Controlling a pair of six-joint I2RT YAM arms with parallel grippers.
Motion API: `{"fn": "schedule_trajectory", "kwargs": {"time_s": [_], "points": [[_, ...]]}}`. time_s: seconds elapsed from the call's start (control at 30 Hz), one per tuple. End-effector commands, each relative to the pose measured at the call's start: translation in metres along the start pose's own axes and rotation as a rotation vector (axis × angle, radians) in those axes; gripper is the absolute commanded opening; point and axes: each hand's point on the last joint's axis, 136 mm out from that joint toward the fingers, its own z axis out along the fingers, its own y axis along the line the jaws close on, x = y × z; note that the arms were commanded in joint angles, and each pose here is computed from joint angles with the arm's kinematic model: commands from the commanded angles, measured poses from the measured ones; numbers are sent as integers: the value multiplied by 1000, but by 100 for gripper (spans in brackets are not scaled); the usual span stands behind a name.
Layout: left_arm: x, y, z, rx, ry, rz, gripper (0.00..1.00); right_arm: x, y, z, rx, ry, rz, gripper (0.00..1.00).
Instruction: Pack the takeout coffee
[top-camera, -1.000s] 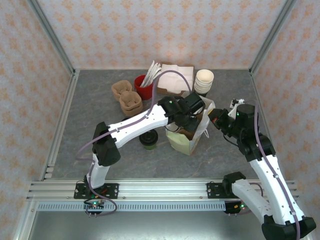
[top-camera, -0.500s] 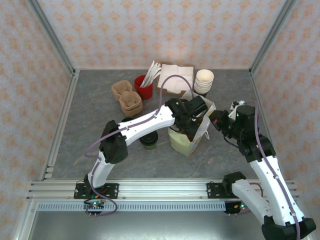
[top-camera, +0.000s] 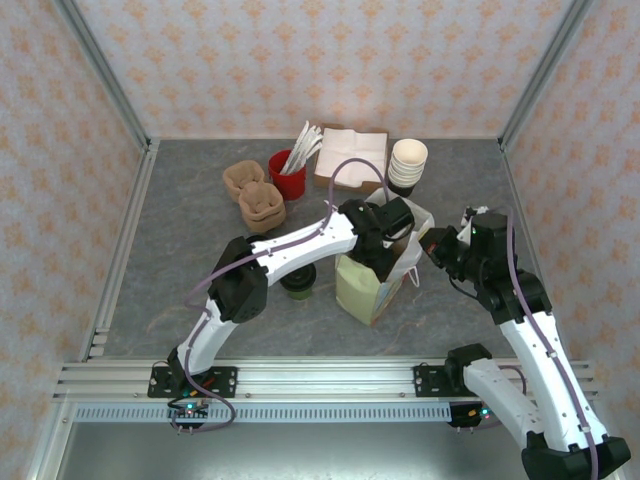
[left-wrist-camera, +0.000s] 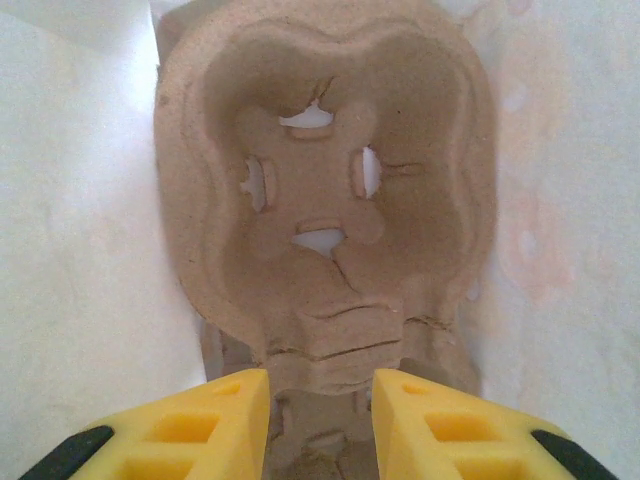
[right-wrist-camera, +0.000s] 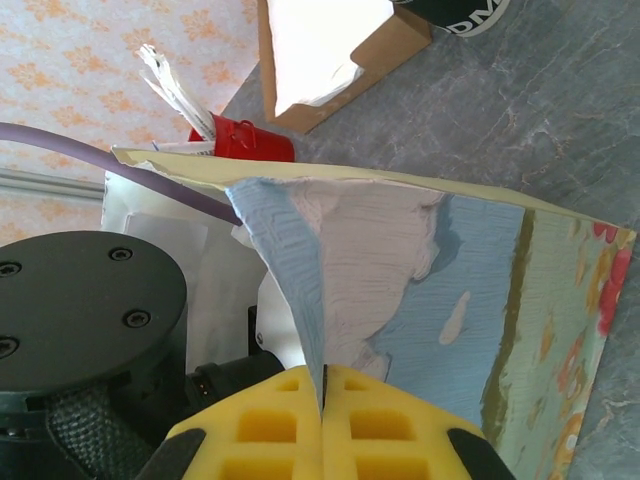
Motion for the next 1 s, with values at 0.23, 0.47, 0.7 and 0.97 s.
{"fn": "schedule_trajectory", "kwargs": {"time_s": [0.23, 0.47, 0.7, 0.97], "points": [[16, 3, 13, 2, 83, 31, 33, 2, -9, -4, 49, 15, -47, 0], [29, 6, 26, -3, 134, 43, 33, 3, -9, -4, 67, 34, -72, 0], [33, 6, 35, -1, 155, 44, 34, 2, -8, -7, 72, 30, -81, 0], [39, 6, 48, 5, 189, 34, 34, 3, -8, -7, 75, 39, -84, 0]]}}
